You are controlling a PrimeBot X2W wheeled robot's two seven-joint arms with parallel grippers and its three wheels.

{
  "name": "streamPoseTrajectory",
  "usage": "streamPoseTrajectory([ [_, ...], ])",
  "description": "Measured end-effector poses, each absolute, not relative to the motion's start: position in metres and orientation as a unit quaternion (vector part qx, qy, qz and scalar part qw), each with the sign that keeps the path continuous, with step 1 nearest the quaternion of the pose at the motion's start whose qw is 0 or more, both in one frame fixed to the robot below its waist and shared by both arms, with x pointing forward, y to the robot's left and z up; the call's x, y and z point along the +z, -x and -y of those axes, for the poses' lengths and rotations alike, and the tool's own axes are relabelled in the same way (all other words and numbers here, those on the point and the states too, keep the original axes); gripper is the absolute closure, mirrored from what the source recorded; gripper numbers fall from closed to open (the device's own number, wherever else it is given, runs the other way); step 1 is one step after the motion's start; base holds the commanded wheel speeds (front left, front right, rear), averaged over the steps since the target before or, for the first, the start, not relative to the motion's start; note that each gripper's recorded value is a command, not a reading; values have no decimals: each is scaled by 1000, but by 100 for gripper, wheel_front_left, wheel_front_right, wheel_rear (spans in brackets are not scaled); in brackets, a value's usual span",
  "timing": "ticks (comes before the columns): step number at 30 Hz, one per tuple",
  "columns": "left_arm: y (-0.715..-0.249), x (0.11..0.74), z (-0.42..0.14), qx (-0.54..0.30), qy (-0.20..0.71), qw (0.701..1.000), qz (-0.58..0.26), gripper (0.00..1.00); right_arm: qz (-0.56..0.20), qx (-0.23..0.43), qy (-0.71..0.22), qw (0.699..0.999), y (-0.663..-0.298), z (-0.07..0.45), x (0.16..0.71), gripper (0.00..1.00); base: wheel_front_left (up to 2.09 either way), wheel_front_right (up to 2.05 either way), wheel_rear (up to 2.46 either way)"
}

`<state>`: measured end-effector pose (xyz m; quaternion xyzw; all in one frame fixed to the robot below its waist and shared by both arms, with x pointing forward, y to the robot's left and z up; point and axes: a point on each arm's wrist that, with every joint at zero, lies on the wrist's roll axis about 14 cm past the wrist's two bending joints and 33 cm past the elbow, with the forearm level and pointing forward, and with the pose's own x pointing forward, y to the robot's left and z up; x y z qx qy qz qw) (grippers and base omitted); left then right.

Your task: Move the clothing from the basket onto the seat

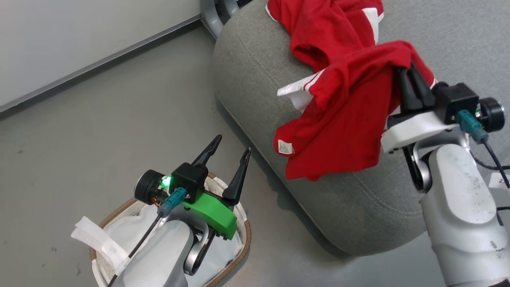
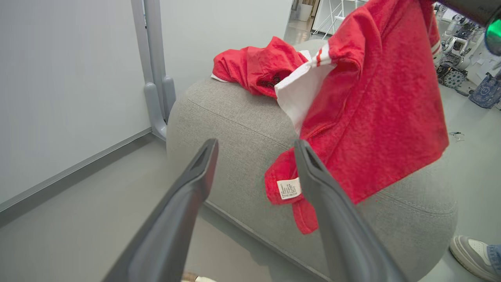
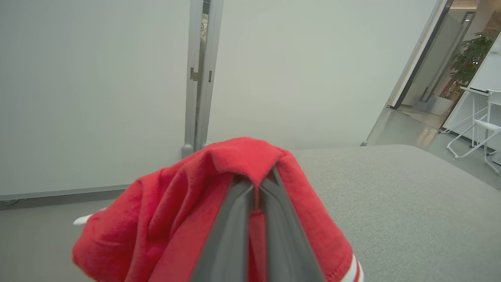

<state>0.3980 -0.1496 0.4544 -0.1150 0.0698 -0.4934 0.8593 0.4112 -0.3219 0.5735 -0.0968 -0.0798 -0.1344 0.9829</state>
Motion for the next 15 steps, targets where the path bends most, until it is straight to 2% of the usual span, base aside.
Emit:
streamPoseTrajectory([
  [8, -416, 445, 128, -466, 114, 874, -72, 0, 134, -130, 169, 968, -460, 349, 633, 100, 0, 0, 0],
  [15, -439, 437, 101, -429, 112, 894, -70, 0, 164, -168, 226, 945, -499, 398, 690, 100, 0, 0, 0],
])
